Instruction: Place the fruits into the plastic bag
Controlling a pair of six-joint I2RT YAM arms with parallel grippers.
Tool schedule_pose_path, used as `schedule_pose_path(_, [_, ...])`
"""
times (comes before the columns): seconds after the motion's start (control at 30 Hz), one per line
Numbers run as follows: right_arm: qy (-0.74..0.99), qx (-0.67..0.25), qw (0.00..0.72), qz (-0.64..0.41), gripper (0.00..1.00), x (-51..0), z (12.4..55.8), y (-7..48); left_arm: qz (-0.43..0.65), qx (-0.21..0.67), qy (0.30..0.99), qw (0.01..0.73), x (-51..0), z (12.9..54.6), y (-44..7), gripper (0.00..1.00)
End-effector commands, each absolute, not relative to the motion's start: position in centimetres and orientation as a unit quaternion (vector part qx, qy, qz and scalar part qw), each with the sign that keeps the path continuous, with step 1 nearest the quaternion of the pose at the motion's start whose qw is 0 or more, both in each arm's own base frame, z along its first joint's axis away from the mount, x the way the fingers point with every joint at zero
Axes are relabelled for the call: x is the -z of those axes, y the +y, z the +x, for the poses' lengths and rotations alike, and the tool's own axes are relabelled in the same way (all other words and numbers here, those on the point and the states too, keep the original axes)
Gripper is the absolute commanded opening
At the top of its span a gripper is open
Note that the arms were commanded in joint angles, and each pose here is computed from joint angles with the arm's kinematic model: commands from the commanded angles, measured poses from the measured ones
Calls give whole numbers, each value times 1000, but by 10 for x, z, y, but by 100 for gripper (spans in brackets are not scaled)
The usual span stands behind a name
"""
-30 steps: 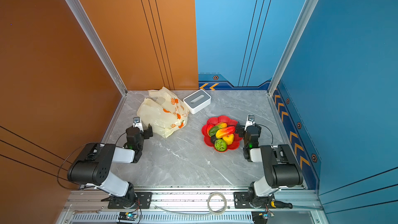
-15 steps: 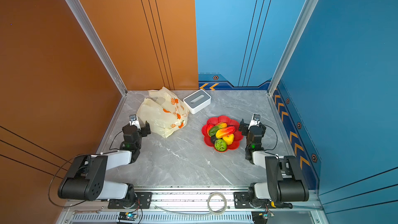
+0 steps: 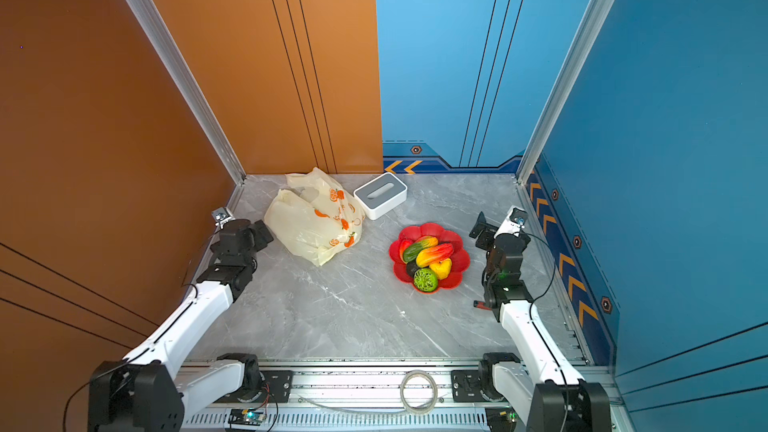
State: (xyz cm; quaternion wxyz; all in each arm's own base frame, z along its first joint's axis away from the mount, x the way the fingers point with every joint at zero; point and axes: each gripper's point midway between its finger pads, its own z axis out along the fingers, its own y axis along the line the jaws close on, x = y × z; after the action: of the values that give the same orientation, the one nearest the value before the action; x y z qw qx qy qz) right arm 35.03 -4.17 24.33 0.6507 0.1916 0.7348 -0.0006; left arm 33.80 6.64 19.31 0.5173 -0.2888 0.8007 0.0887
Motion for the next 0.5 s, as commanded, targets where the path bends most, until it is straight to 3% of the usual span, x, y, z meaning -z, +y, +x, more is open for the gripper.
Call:
schedule_pose_path(0.0, [767, -57, 601, 220, 100, -242, 332, -30, -327, -48, 827, 454, -174, 301, 58, 98])
schedule_pose_path(0.47, [842, -258, 433, 193, 100, -273, 243, 48, -288, 187, 852, 395, -214, 250, -23, 98])
